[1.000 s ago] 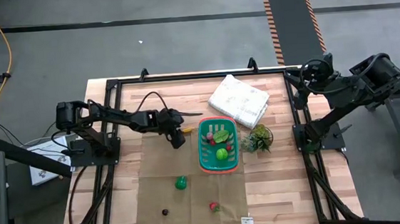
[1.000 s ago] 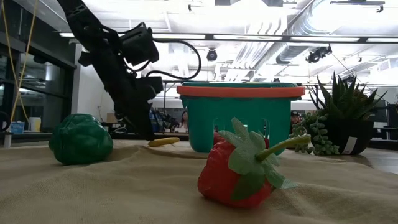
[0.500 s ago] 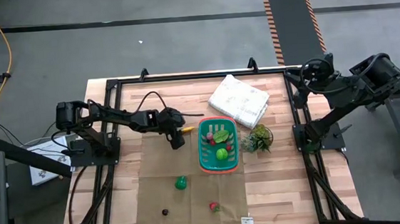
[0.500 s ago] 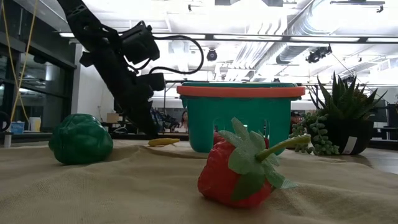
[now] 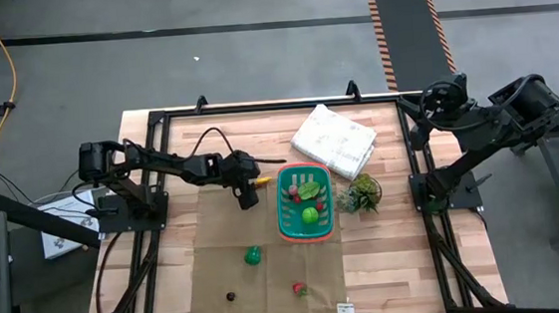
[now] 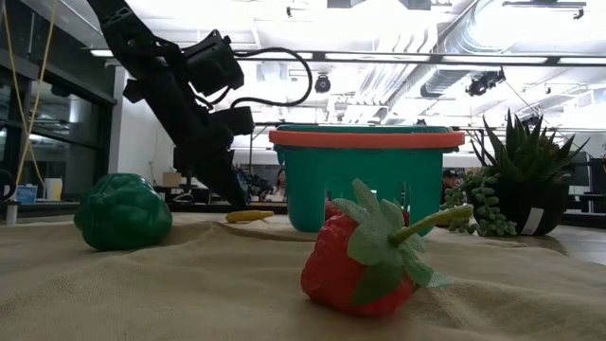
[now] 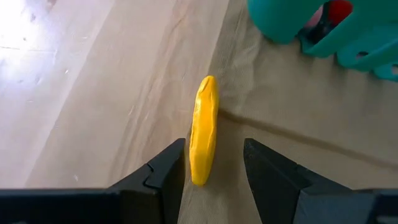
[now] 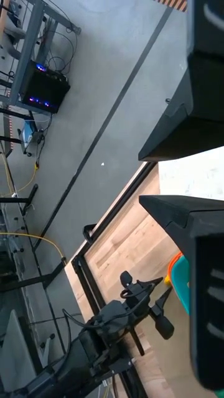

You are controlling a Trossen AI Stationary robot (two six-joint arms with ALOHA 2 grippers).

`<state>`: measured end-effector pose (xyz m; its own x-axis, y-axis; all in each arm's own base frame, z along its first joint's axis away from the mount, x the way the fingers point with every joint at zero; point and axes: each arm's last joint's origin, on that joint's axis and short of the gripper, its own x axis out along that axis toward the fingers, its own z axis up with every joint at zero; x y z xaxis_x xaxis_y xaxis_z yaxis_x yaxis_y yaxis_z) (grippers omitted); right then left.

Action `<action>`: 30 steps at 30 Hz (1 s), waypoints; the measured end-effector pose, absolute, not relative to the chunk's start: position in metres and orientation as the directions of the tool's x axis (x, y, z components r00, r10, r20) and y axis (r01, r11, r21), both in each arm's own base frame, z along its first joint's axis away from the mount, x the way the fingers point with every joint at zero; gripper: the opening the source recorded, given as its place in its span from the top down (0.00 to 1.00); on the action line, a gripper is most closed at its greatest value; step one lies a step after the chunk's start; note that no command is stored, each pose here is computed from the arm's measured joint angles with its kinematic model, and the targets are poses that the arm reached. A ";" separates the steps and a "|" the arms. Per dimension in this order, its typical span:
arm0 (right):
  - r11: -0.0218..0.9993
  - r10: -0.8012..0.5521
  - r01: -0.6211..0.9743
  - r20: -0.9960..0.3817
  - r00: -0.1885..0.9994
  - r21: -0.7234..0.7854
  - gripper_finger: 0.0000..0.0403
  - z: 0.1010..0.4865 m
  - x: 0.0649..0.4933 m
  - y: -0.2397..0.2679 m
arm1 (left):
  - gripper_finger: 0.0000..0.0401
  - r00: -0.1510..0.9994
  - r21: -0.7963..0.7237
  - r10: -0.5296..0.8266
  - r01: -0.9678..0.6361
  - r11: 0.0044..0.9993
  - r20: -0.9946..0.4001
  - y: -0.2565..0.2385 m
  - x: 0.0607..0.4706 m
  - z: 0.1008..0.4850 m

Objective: Pick and placing Produce into tupperware
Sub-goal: Put the yellow corn into the blue basket

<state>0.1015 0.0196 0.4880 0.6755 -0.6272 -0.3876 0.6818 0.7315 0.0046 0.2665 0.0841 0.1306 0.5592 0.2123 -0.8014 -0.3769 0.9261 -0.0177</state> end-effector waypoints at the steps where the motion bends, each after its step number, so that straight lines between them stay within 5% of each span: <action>1: 0.732 -0.627 0.682 -0.388 0.676 0.005 0.78 0.488 0.102 0.020 | 0.62 0.556 -0.017 0.211 -0.377 0.926 -0.804 0.084 0.267 0.129; 30: 0.731 -0.627 0.682 -0.388 0.676 0.007 0.78 0.488 0.101 0.020 | 0.68 0.543 -0.010 0.211 -0.376 0.926 -0.813 0.087 0.277 0.122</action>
<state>0.1014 0.0195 0.4880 0.6757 -0.6268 -0.3881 0.6824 0.7310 0.0074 0.2771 0.0874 0.1224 0.5431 0.2114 -0.8126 -0.3762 0.9265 -0.0103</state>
